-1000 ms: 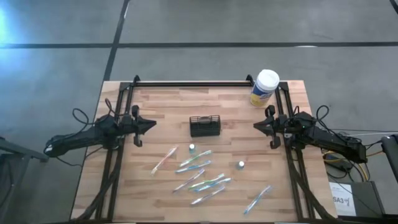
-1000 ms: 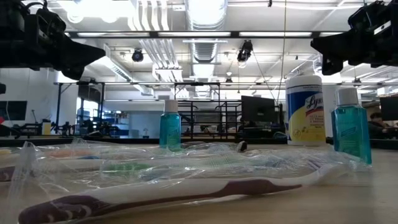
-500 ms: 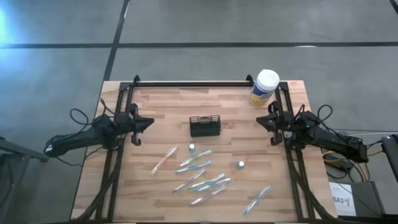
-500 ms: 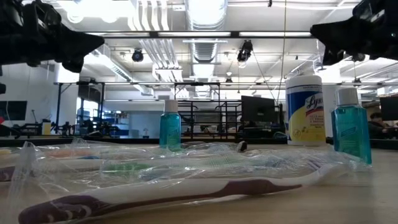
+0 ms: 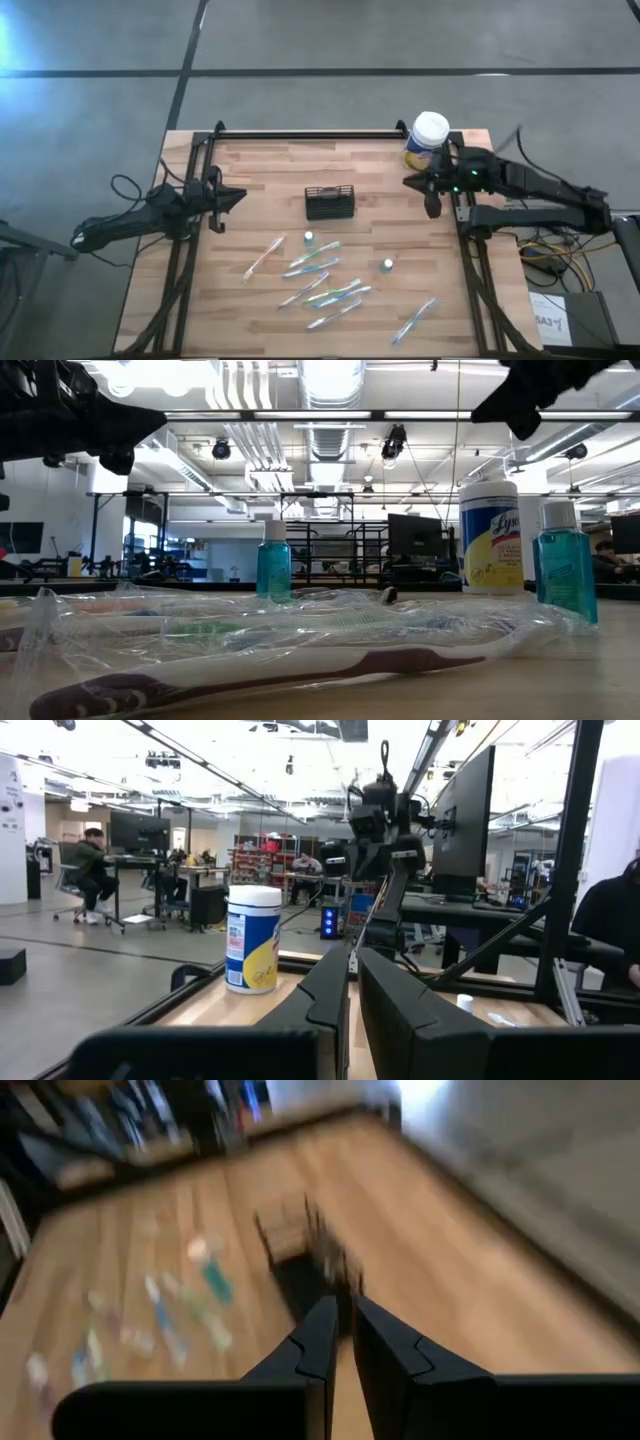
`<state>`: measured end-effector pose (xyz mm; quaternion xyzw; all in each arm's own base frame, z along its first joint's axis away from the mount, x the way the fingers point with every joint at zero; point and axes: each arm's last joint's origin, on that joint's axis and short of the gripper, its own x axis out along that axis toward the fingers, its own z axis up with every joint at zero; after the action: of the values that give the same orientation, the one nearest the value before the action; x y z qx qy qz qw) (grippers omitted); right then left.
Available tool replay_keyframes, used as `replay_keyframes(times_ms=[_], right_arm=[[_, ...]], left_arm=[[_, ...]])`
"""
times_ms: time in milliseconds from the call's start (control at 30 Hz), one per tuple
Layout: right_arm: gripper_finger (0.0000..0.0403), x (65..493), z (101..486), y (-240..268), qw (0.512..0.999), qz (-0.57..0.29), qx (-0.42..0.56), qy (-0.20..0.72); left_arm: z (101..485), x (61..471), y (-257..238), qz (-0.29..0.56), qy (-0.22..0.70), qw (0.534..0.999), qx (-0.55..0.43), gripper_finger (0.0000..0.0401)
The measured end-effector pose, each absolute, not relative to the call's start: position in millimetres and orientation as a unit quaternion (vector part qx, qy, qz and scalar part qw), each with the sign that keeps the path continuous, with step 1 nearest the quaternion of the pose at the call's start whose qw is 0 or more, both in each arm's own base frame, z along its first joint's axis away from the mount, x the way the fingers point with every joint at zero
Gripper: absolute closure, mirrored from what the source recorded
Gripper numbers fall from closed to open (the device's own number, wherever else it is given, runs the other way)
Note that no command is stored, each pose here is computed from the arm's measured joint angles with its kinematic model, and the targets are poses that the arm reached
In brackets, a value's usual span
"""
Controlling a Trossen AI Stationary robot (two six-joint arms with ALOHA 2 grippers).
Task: Pick & Place toothbrushing station
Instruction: Put the right blue mouthwash in the wire organizer
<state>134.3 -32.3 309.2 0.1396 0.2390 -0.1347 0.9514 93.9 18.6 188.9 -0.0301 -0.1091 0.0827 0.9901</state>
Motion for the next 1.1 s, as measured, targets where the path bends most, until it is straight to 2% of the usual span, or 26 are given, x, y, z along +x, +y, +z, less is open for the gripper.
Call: replay_keyframes(times_ms=[167,333,433,600,800,933,1100], right_arm=[[0.0369,158,326,-24,0.896,-0.155,0.179,0.376],[0.0357,184,332,0,0.875,-0.146,0.193,0.419],[0.0331,197,331,20,0.867,-0.147,0.209,0.429],[0.0261,215,321,52,0.846,-0.166,0.24,0.447],[0.0187,236,305,81,0.798,-0.212,0.287,0.485],[0.0166,250,294,94,0.759,-0.254,0.292,0.523],[0.0157,268,287,107,0.726,-0.287,0.272,0.562]], left_arm=[[188,94,19,0.083,-0.105,0.991,-0.031,0.0366],[188,94,19,0.084,-0.103,0.991,-0.025,0.0366],[188,94,19,0.085,-0.1,0.991,-0.023,0.0366],[188,94,19,0.084,-0.091,0.992,-0.027,0.0366],[185,95,19,0.082,-0.075,0.993,-0.035,0.0366],[184,95,19,0.082,-0.073,0.993,-0.036,0.0366],[184,95,19,0.081,-0.073,0.993,-0.035,0.0366]])
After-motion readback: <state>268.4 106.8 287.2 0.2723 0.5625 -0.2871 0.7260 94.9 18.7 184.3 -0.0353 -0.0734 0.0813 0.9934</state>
